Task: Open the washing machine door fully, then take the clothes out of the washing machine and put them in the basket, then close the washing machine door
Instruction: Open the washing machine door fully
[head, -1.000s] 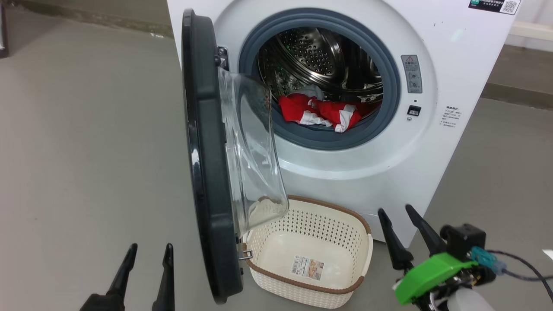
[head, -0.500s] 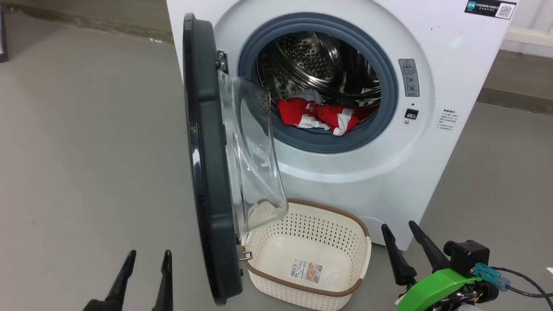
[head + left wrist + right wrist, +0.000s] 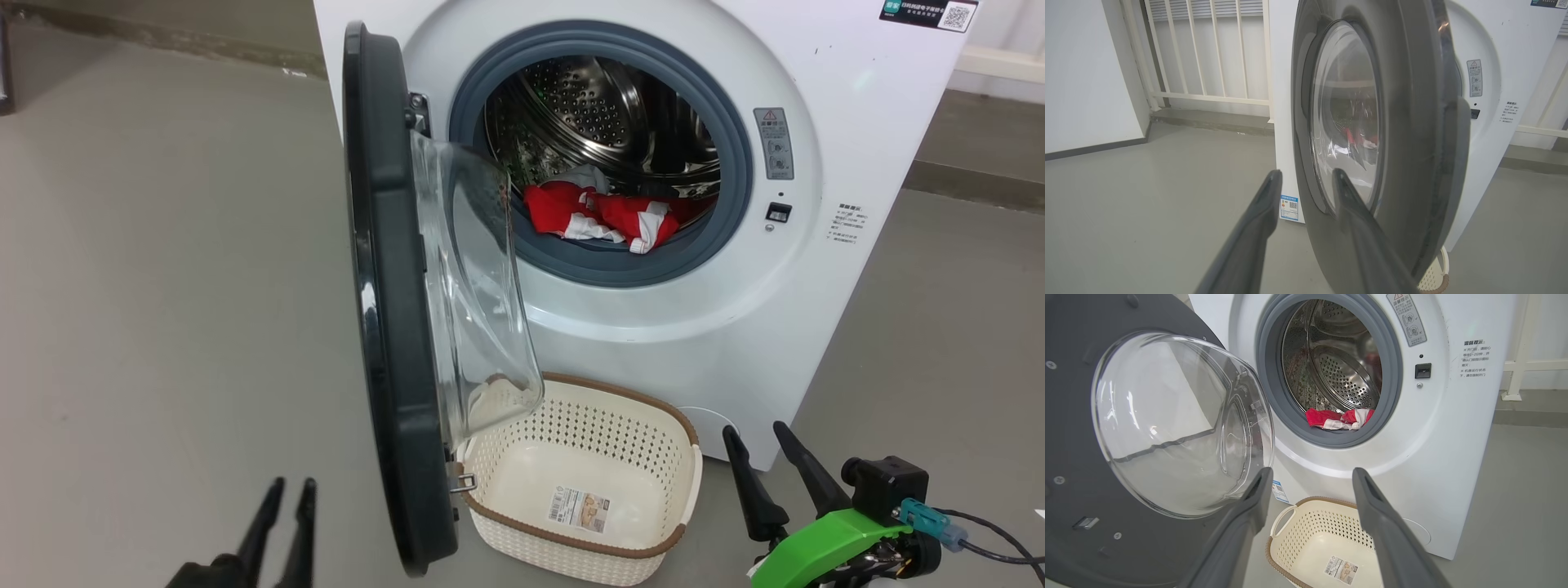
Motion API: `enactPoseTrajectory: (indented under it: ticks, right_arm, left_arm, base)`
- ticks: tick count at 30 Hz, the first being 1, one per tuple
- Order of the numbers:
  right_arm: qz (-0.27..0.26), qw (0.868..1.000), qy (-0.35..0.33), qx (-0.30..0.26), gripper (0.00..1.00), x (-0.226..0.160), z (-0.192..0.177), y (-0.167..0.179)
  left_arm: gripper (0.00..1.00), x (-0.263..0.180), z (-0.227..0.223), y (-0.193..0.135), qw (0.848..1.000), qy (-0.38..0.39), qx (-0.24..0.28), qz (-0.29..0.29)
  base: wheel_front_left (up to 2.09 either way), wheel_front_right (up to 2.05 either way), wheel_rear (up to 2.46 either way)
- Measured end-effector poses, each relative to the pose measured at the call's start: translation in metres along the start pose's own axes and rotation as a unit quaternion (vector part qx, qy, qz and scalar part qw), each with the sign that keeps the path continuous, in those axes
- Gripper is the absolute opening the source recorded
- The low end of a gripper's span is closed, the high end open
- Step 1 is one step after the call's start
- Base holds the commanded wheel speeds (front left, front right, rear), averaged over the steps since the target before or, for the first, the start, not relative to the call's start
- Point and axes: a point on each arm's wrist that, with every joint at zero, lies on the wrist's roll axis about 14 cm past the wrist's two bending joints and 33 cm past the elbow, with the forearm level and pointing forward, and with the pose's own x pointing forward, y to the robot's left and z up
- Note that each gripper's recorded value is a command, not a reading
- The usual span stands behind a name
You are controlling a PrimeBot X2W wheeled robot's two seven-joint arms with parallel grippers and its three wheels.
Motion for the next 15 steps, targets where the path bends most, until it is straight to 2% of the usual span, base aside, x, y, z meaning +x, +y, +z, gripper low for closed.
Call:
enactPoseTrajectory:
  ticks: [6,8,9,15]
  right_arm:
    - [-0.001,1.0,0.003,0.0,1.0,0.0,-0.002,0.0]
    - [-0.001,1.0,0.004,0.0,1.0,0.0,-0.003,0.0]
    - [-0.001,1.0,0.004,0.0,1.0,0.0,-0.003,0.0]
    - [-0.002,1.0,0.007,-0.001,1.0,-0.003,-0.005,-0.001]
  left_arm:
    - [0.0,0.007,0.022,-0.005,0.999,-0.033,0.004,-0.008]
    - [0.0,0.019,0.058,-0.013,0.996,-0.087,0.012,-0.024]
    - [0.0,0.019,0.058,-0.013,0.996,-0.087,0.012,-0.024]
    - [0.0,0.034,0.132,-0.042,0.979,-0.192,0.024,-0.069]
  base:
    - [0.0,0.0,0.0]
    - [0.0,0.0,0.0]
    - [0.0,0.0,0.0]
    - [0.0,0.0,0.0]
